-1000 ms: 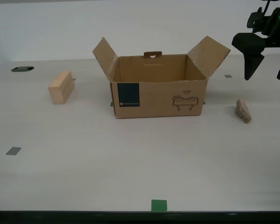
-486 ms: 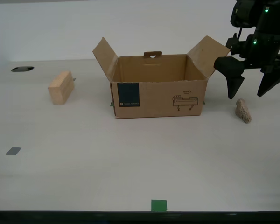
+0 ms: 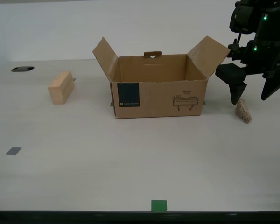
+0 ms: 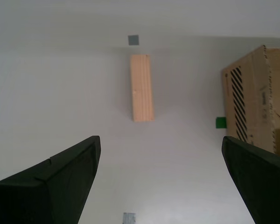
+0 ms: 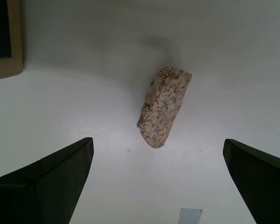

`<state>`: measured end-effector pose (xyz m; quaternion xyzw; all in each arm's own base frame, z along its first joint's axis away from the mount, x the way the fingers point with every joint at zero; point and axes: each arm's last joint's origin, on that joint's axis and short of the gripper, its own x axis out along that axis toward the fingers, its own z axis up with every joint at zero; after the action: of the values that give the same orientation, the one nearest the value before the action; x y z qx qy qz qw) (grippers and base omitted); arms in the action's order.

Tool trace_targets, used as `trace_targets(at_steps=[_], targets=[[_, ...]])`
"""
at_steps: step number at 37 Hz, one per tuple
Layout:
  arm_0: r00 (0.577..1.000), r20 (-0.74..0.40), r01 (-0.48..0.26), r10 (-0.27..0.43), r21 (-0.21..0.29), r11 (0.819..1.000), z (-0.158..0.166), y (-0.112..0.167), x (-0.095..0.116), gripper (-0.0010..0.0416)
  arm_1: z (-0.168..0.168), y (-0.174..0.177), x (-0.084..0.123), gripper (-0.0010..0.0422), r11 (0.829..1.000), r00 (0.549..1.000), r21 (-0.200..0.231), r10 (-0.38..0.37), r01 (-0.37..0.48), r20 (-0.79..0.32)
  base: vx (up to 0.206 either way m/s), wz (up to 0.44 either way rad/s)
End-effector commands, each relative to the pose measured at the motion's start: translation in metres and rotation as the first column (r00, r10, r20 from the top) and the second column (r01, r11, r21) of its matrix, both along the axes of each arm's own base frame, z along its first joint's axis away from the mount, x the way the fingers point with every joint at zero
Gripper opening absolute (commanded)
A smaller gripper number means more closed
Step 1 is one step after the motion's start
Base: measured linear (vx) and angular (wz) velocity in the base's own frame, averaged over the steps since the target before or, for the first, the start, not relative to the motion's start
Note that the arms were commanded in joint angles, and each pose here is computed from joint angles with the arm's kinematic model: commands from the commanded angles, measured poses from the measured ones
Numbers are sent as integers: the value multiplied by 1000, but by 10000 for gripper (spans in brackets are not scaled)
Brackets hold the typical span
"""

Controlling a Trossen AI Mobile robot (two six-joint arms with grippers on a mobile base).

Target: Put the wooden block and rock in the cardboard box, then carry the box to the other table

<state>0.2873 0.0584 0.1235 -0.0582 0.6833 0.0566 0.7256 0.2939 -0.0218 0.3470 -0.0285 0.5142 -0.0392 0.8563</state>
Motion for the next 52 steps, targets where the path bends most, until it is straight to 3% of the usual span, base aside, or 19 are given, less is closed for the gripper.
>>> trace_targets(at_steps=[1,10,18,32,52], targets=[[1000,7,5,-5,-4,1000,0,0,1,387,-12,1,14,355,998,1000,52,25,-24,-16,0,0],[1000,12,7,-7,-3,1000,0,0,1,387,-68,-2,54,355,998,985,66,16,-5,-173,0,0],[1000,14,13,-13,-2,1000,-1,0,1,387,-97,-6,82,355,1000,991,31,-3,7,-133,0,0],[1000,19,14,-14,-1,1000,-1,0,1,387,-132,-9,110,355,999,980,36,-7,14,-199,0,0],[1000,18,18,-18,-1,1000,-1,0,1,387,-156,-12,149,355,999,962,44,-18,31,-272,0,0]])
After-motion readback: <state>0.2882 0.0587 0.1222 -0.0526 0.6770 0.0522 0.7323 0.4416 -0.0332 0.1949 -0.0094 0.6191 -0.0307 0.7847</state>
